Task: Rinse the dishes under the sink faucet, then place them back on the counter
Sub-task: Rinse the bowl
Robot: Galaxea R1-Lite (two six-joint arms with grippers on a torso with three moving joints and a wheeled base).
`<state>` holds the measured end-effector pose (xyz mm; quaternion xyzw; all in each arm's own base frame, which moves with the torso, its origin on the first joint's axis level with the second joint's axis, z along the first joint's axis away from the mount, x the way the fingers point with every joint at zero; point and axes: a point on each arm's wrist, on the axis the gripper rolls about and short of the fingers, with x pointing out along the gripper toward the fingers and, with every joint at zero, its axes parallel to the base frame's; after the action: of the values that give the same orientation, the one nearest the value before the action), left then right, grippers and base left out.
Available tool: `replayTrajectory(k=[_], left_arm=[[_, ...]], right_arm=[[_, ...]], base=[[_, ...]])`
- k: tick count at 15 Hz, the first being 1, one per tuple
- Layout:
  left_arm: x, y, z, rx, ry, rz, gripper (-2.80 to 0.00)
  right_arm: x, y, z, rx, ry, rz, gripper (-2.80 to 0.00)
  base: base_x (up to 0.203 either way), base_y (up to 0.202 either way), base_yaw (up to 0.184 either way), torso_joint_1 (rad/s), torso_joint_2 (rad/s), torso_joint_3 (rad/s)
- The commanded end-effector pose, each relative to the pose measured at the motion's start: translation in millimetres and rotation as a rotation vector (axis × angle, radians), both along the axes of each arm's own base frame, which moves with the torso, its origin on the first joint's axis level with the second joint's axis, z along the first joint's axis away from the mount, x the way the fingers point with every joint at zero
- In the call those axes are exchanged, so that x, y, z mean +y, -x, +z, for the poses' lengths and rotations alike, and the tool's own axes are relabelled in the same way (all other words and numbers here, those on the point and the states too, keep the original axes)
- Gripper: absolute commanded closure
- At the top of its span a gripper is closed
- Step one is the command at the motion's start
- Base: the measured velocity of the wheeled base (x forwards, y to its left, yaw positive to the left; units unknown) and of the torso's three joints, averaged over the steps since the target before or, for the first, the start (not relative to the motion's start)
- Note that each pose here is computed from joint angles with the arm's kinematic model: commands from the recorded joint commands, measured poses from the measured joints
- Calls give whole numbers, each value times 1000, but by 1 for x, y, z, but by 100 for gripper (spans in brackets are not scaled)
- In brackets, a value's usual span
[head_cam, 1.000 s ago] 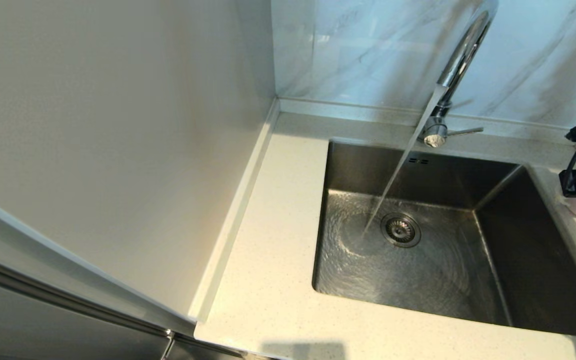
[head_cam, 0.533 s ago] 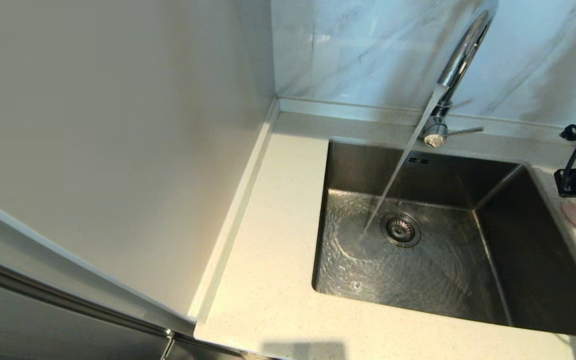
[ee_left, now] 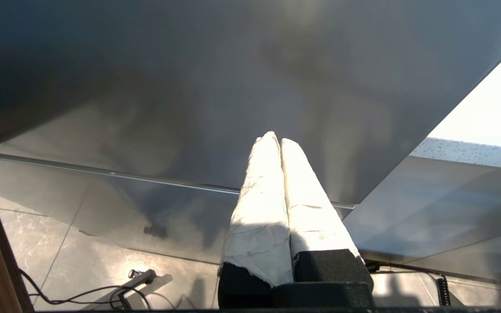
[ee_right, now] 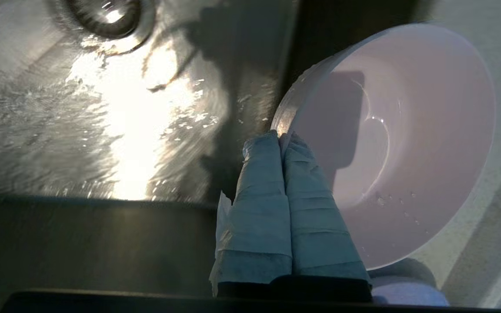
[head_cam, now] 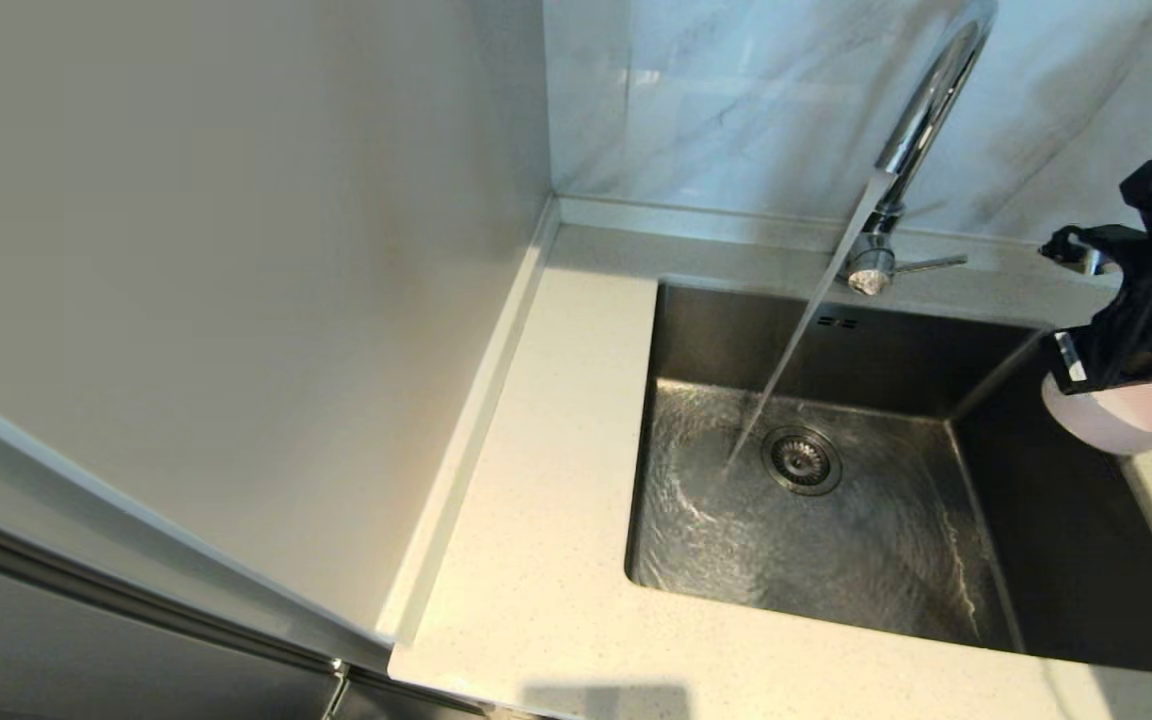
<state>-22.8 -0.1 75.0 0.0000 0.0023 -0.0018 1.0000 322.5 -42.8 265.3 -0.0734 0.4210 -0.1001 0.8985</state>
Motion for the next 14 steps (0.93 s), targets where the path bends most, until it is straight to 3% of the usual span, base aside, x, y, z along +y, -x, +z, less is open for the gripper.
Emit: replayTrajectory(k=[1, 9, 14], left_arm=[[0, 0, 0, 0, 0, 1, 0], [0, 0, 0, 0, 0, -1, 0], [0, 0, 0, 0, 0, 1, 0]], right_arm=[[24, 27, 13, -19, 12, 87, 0], [92, 70, 37, -98, -23, 647, 0], [135, 62, 35, -97, -12, 870, 0]], base=[[0, 0, 0, 0, 0, 0], [0, 0, 0, 0, 0, 0], [0, 0, 0, 0, 0, 0]])
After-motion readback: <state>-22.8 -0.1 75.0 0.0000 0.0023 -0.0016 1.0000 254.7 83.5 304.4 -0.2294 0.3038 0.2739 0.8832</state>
